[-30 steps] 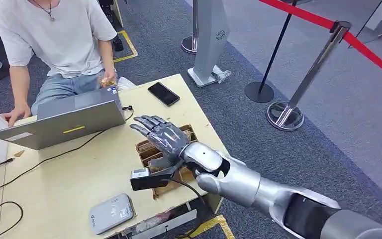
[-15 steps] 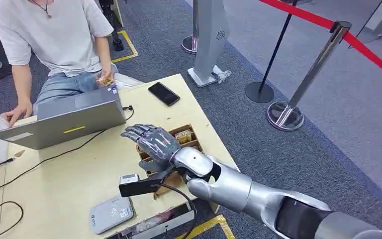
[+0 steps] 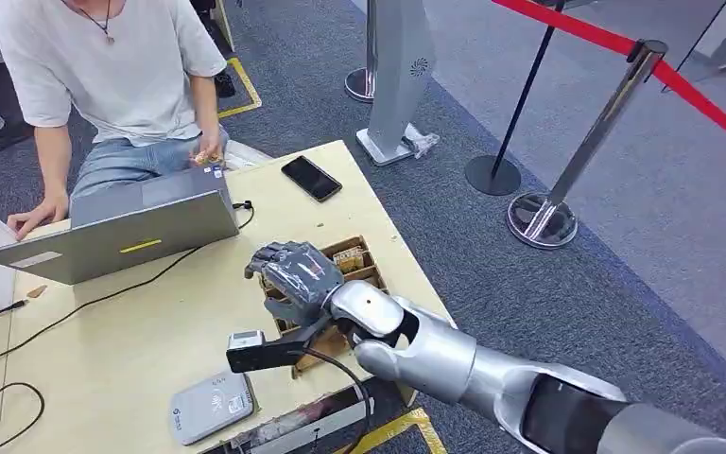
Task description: Pass the card to the sensor for recognition and then transmit it.
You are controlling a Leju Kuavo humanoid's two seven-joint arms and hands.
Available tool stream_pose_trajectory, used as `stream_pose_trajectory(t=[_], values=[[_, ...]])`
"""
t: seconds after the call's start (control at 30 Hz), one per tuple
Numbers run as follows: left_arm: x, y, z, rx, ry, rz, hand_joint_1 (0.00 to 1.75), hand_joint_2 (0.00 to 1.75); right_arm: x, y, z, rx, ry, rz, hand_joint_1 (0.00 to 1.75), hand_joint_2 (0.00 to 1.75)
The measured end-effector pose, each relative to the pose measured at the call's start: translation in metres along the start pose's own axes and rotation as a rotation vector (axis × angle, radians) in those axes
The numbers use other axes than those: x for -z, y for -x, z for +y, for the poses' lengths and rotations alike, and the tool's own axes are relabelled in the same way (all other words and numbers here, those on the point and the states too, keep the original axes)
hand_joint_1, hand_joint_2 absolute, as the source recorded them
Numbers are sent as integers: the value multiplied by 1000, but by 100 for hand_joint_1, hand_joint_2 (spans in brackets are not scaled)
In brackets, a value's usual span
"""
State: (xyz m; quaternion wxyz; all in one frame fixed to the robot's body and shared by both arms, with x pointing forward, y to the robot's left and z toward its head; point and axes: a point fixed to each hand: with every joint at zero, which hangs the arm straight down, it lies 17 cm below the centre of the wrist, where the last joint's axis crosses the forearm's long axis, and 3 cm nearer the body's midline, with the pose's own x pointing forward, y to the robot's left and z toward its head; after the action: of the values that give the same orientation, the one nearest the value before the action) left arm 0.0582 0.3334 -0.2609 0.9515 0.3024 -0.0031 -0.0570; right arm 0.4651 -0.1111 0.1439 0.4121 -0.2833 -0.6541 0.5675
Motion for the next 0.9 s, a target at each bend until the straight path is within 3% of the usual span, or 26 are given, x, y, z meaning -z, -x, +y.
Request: stream_pose_trajectory(t=[0.43,0.9], values=[[0,-1,0,4,-2,-5,0,0,2,13,9,-8,-14,49,72,175],[0,-2,0,6,-2,-16,0,0,3,30,17,-7,-32,94,72,175]])
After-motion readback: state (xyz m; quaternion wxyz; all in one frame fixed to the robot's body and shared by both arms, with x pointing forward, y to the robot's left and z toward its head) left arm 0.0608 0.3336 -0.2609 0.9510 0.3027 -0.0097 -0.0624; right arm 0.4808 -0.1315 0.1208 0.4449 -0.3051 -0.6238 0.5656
